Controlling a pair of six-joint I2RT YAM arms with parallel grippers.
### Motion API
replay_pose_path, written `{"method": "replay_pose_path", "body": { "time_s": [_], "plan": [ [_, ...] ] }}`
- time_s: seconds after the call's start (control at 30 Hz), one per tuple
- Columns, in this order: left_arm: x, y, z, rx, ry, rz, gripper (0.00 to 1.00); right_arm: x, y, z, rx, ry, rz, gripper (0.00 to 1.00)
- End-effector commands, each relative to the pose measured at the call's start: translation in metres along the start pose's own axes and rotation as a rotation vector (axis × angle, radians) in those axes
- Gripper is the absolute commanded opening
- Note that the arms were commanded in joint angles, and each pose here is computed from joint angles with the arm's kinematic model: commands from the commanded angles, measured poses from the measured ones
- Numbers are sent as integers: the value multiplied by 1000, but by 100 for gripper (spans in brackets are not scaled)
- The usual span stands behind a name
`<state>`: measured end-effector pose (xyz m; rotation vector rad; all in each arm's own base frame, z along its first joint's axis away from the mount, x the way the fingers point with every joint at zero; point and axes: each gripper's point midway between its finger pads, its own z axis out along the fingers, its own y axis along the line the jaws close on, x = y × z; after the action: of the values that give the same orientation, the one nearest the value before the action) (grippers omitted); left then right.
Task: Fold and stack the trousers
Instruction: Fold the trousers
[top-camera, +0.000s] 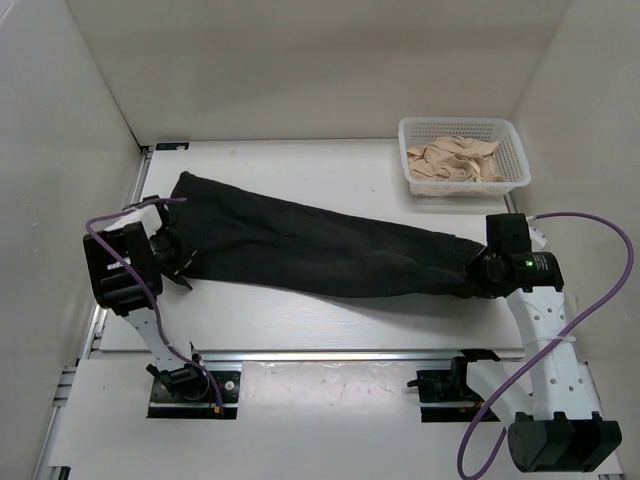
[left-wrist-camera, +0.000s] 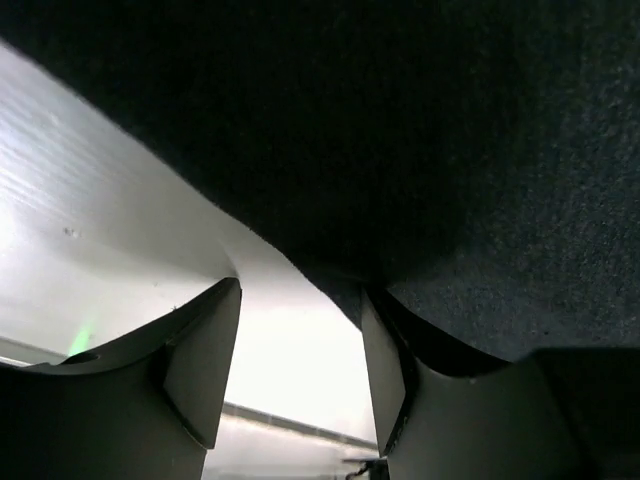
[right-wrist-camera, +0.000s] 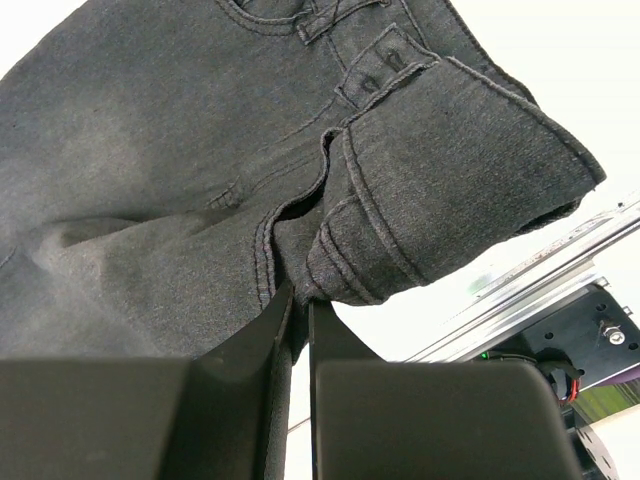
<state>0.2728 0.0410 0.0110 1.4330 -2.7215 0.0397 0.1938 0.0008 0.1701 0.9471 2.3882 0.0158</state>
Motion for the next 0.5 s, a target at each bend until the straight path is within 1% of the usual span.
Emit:
{"method": "replay_pose_path", "body": {
  "time_s": [0.0, 0.07, 0.13, 0.17, 0.2, 0.23, 0.27, 0.37, 0.47],
  "plan": [
    [-27, -22, -11, 74, -97, -11, 63, -17, 7, -10, -31, -59, 10, 7],
    [-42, -26, -10, 51, -127, -13, 63, -16, 8, -8, -30, -59, 10, 7],
    [-49, -32, -8, 53, -129, -24, 60, -17, 10, -6, -31, -60, 11, 7],
    [-50, -33, -2, 43, -117, -24, 55, -17, 10, -6, -32, -60, 11, 7],
    [-52, -34, -1, 41, -115, -24, 49, -19, 11, -6, -38, -66, 13, 7],
    [-56, -38, -1, 45, -120, -24, 21, -20, 10, -4, -24, -67, 11, 7],
    [-56, -40, 0, 52, -114, -23, 10, -20, 10, -4, -24, -67, 11, 7],
    [-64, -46, -8, 80, -130, -31, 10, -21, 8, -3, -15, -75, 1, 7],
    [-76, -45, -46, 109, -217, -42, 10, -24, 6, -8, -15, -88, -6, 7]
  ]
}}
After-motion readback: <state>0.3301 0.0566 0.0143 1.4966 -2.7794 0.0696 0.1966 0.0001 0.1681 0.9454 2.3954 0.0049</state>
